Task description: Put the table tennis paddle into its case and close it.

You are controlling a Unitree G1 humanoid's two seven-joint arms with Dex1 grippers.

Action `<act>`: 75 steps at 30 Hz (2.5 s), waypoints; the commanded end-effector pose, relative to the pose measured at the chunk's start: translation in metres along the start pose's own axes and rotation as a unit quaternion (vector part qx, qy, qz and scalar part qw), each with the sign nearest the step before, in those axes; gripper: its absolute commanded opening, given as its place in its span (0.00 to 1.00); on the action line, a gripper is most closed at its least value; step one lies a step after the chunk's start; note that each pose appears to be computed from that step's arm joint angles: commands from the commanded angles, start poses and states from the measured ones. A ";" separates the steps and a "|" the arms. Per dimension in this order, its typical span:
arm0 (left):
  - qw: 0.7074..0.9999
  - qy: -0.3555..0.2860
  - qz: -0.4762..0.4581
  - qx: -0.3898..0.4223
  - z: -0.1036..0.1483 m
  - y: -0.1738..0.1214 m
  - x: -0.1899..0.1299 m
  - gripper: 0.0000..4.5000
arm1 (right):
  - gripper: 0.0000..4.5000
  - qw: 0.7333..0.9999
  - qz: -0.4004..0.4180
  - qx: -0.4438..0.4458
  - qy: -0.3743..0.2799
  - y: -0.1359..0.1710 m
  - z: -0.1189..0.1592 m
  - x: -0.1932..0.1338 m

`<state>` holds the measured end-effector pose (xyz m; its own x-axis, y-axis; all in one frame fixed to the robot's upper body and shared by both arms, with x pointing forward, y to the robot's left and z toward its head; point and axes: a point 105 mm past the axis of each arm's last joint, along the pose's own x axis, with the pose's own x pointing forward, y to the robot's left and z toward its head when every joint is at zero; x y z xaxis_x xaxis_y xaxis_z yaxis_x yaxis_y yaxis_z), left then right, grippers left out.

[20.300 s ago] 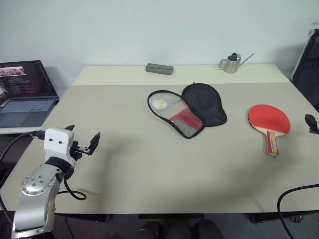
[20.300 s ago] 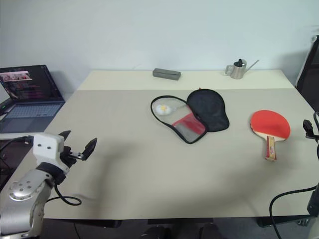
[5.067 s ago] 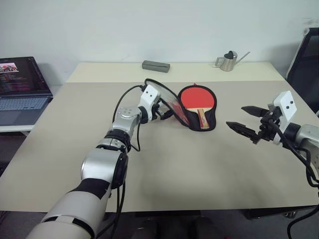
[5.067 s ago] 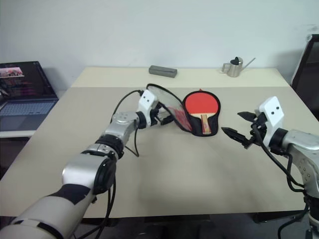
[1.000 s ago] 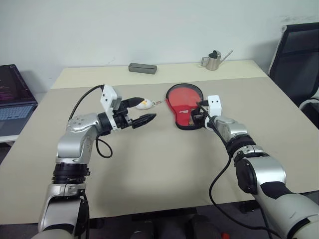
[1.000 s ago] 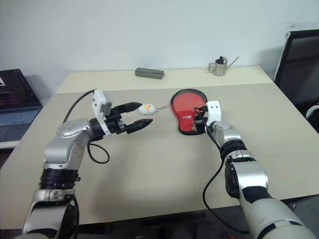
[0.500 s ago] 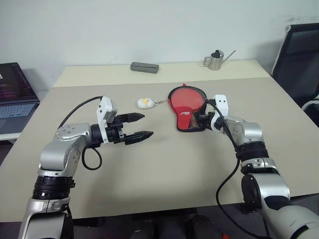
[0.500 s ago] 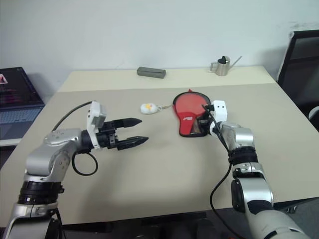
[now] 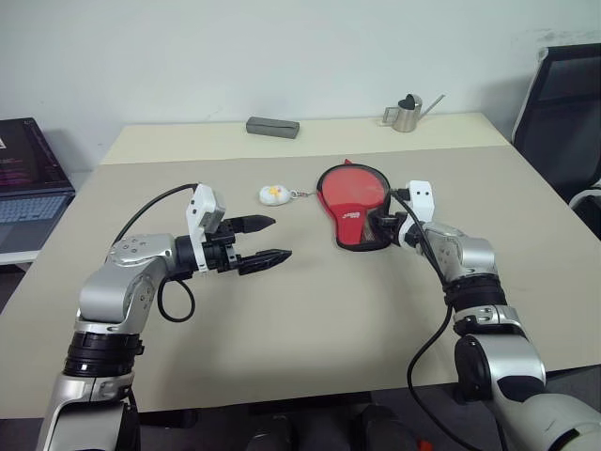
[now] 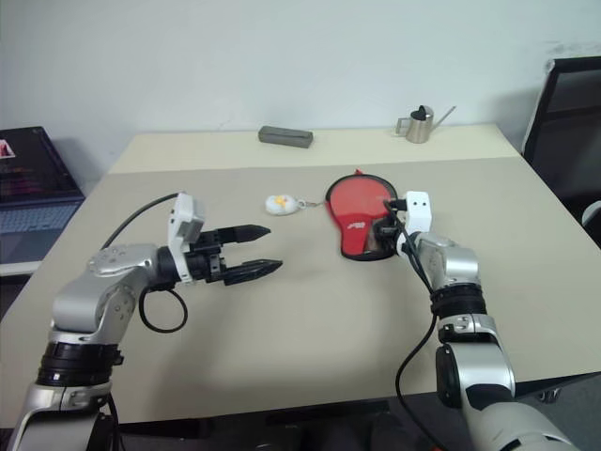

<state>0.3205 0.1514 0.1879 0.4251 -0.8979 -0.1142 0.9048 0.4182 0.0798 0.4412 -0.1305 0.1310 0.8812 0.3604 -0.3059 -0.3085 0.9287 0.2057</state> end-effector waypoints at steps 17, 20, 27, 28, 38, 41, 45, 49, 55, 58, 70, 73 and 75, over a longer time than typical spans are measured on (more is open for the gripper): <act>0.999 -0.016 -0.008 0.032 0.013 -0.003 0.006 1.00 | 0.61 0.999 -0.036 -0.032 0.002 -0.028 -0.011 -0.002; 0.999 -0.016 -0.008 0.033 0.014 -0.002 0.006 1.00 | 0.61 0.999 -0.035 -0.029 0.003 -0.027 -0.014 0.003; 0.999 -0.015 -0.006 0.036 0.013 -0.002 0.006 1.00 | 0.69 0.999 -0.027 -0.042 0.011 -0.018 -0.022 0.014; 0.999 -0.015 -0.006 0.036 0.013 -0.002 0.006 1.00 | 0.74 0.998 -0.028 -0.047 0.017 -0.017 -0.025 0.015; 0.999 -0.015 -0.007 0.039 0.012 -0.002 0.007 1.00 | 0.80 0.996 -0.025 -0.079 0.041 -0.006 -0.035 0.026; 0.999 -0.014 -0.008 0.040 0.012 -0.003 0.007 1.00 | 0.71 0.995 -0.016 -0.083 0.046 0.000 -0.037 0.028; 0.999 -0.013 -0.009 0.040 0.011 -0.004 0.007 1.00 | 0.45 0.995 -0.001 -0.084 0.056 0.010 -0.043 0.031; 0.999 -0.012 -0.009 0.040 0.010 -0.004 0.006 1.00 | 0.15 0.995 0.006 -0.084 0.056 0.017 -0.043 0.033; 0.999 -0.008 -0.005 0.038 0.008 -0.005 0.002 1.00 | 0.01 0.996 0.002 -0.069 0.049 0.019 -0.036 0.034; 0.999 0.001 -0.004 0.032 0.004 -0.006 -0.004 1.00 | 0.01 0.998 0.003 -0.048 0.042 0.020 -0.028 0.032; 0.998 0.033 -0.056 -0.023 -0.007 -0.030 -0.018 1.00 | 0.01 0.999 0.014 0.019 0.044 0.028 -0.010 0.014; 0.997 0.035 -0.065 -0.031 -0.006 -0.033 -0.019 1.00 | 0.01 0.999 0.014 0.023 0.044 0.028 -0.007 0.008; 0.996 0.042 -0.074 -0.031 -0.006 -0.035 -0.022 1.00 | 0.01 0.999 0.013 0.022 0.045 0.026 -0.006 0.004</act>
<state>0.2857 0.1551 0.1684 0.3040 -0.9300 -0.2067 0.9464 0.3197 -0.0466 0.4357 -0.1061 0.1178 0.8311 0.3744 -0.4111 -0.2942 0.9235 0.2463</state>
